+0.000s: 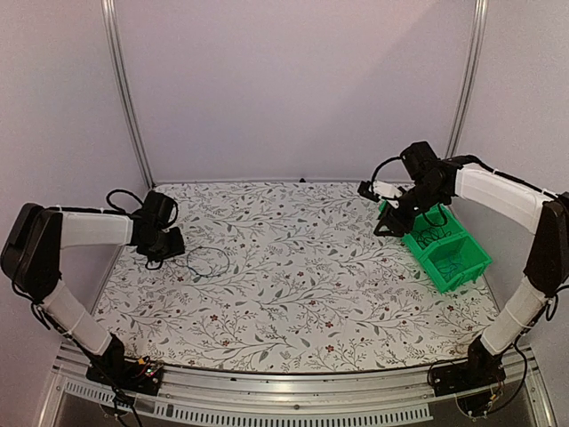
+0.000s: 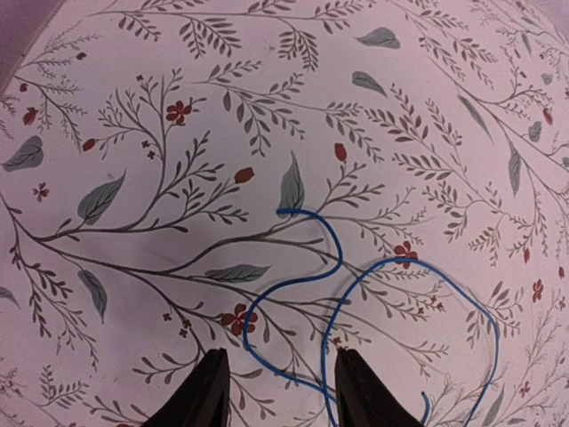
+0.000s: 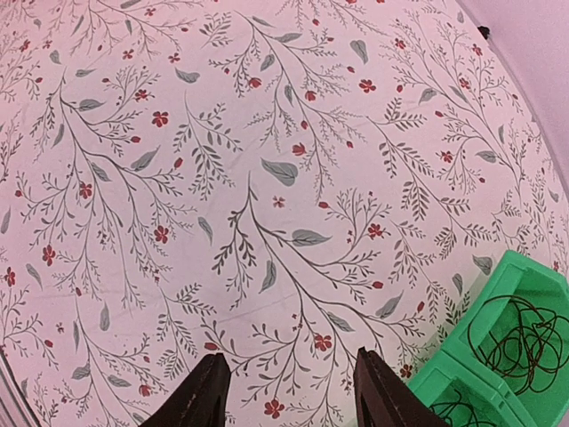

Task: Untangle the cables

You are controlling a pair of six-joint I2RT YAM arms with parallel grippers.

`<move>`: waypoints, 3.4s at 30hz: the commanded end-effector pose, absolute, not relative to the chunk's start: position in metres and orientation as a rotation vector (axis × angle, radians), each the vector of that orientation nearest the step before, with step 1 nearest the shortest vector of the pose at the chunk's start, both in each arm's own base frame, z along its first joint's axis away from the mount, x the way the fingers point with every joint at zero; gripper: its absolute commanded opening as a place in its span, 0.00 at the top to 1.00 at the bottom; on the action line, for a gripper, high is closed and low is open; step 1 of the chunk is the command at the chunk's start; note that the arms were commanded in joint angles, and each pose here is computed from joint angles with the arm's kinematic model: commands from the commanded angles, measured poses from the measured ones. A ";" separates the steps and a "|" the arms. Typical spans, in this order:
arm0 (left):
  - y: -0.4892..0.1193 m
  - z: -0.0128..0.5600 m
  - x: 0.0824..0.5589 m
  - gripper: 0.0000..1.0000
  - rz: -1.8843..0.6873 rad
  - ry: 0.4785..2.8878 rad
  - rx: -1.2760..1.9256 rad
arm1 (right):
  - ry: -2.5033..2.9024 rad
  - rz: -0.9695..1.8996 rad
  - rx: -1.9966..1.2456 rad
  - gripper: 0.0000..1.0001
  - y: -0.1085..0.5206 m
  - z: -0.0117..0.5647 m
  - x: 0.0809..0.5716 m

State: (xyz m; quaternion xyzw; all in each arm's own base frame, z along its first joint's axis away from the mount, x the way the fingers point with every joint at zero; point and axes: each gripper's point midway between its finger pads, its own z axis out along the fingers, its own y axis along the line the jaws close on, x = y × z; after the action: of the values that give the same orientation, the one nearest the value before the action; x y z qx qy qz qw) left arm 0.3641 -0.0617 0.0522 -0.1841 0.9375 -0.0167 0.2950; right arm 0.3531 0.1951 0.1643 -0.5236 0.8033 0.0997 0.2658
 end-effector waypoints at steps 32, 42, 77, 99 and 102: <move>-0.298 0.190 0.379 1.00 -0.902 2.036 0.425 | 1.913 0.864 -1.423 0.47 0.334 0.217 0.348; -0.332 0.226 0.370 1.00 -1.096 1.938 0.362 | 1.911 1.093 -1.415 0.44 0.378 0.206 0.334; -0.324 0.208 0.370 0.70 -1.081 1.988 0.236 | 1.814 0.851 -1.449 1.00 0.345 0.264 0.333; -0.349 0.160 0.398 0.71 -1.077 2.109 0.290 | 1.984 0.101 -0.913 1.00 0.031 0.367 0.360; -0.349 0.155 0.401 0.71 -1.080 2.119 0.290 | 2.027 0.082 -0.897 1.00 0.017 0.355 0.356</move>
State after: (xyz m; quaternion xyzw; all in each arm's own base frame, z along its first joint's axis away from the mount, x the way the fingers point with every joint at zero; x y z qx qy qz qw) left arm 0.3962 -0.3466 0.1591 0.1024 0.8237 -0.4179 0.3694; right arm 0.3644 0.0314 0.3785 -0.3588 0.8000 0.0427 0.4790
